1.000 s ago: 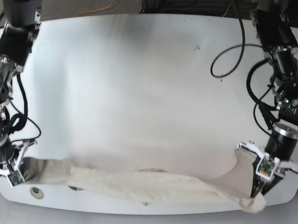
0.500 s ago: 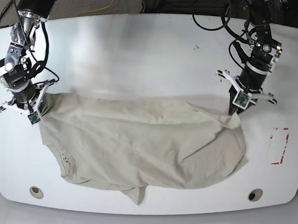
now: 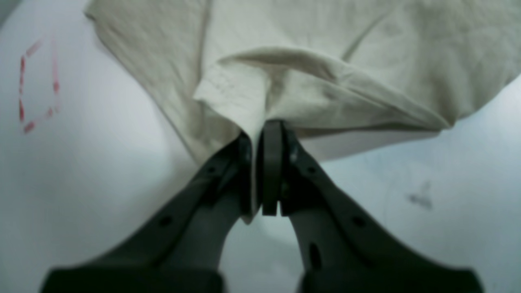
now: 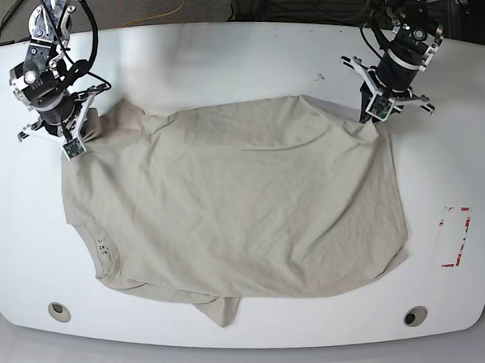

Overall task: Layout the t-shirt on the table in an organized manner, then fold the t-shirt properly
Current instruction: 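Swing the held shirt up and lay it flat across the table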

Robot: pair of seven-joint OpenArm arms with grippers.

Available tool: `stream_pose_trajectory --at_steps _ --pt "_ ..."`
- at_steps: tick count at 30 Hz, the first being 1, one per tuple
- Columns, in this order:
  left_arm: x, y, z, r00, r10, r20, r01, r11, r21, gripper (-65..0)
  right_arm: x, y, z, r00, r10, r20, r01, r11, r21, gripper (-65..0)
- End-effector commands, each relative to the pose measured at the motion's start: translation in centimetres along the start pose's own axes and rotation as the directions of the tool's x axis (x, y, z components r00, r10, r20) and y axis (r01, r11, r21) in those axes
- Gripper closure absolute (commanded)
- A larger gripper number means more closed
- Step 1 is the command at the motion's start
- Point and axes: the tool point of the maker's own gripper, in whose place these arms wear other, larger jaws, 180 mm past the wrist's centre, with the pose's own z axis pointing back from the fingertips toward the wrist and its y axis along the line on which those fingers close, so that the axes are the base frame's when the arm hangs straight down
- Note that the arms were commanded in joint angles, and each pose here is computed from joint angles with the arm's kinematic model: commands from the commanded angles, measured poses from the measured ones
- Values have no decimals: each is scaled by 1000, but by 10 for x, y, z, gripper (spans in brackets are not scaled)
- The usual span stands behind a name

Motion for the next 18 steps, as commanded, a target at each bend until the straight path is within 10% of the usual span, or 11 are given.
stream_pose_trajectory --at_steps 1,18 --pt "0 6 9 1000 0 11 0 1000 20 0 -2 -6 6 1000 17 2 -17 1000 -22 0" --pt "-32 24 29 996 -14 -84 18 999 45 0 -39 9 7 982 86 -170 -82 996 34 -10"
